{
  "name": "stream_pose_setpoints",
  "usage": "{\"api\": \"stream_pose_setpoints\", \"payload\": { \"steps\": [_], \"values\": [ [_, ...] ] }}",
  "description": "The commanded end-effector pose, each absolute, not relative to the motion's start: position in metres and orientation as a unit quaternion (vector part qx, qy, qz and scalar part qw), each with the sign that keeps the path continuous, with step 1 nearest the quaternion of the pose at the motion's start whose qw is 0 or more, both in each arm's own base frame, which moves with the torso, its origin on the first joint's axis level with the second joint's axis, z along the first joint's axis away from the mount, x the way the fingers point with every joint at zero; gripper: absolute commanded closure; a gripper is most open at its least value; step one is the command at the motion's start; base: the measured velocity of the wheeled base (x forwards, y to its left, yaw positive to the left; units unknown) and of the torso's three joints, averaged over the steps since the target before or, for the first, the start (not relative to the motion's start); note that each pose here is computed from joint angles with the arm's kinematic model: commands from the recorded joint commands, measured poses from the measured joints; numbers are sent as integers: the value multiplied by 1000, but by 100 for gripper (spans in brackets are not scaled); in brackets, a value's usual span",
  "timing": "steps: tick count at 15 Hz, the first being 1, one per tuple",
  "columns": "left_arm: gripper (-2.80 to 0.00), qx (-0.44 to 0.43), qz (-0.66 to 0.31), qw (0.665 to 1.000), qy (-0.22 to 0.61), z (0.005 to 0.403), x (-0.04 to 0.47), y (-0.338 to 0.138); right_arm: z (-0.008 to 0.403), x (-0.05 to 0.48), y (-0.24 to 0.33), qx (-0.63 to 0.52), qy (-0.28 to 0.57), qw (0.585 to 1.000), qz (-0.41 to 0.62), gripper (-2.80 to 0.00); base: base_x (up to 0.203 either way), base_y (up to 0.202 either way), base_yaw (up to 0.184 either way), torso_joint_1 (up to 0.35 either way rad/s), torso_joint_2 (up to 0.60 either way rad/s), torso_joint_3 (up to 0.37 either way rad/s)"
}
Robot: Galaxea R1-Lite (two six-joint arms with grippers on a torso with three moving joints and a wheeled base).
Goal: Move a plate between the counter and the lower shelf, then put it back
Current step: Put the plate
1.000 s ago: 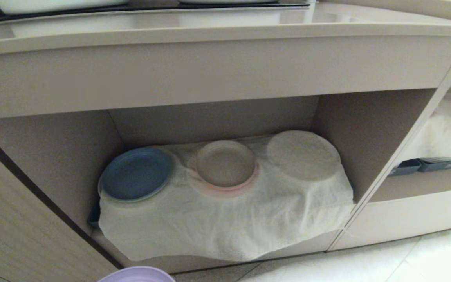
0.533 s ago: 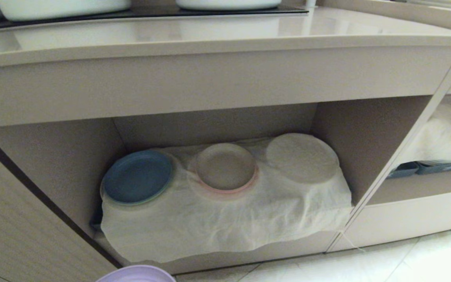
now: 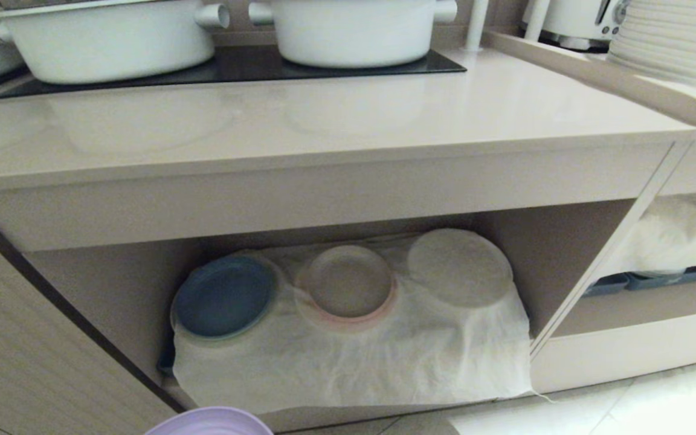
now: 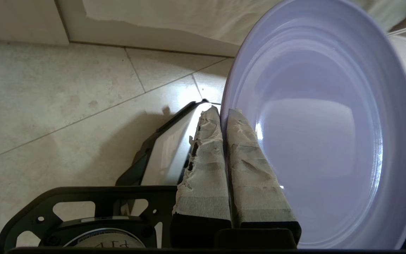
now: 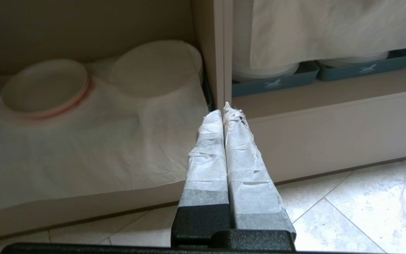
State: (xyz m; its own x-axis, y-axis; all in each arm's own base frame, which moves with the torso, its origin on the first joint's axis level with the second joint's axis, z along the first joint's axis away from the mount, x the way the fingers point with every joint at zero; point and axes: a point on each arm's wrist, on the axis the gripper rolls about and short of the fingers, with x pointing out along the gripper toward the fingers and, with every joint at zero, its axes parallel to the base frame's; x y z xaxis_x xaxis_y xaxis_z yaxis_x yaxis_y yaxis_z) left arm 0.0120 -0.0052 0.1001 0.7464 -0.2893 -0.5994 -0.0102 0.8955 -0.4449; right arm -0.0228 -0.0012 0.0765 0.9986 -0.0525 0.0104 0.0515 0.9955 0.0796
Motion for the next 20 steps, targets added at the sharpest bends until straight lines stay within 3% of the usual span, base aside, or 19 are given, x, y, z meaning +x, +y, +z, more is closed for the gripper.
{"api": "stream_pose_setpoints", "payload": {
  "steps": [1, 20],
  "values": [
    [0, -217, -77, 908, 349, 100, 12, -5, 77, -23, -1, 40, -6, 999, -26, 0, 0, 0, 0, 186, -476, -287],
    [0, -219, -86, 913, 334, 113, 15, -6, 77, -23, -1, 41, -6, 999, -26, 0, 0, 0, 0, 230, -514, -288]
  ]
}}
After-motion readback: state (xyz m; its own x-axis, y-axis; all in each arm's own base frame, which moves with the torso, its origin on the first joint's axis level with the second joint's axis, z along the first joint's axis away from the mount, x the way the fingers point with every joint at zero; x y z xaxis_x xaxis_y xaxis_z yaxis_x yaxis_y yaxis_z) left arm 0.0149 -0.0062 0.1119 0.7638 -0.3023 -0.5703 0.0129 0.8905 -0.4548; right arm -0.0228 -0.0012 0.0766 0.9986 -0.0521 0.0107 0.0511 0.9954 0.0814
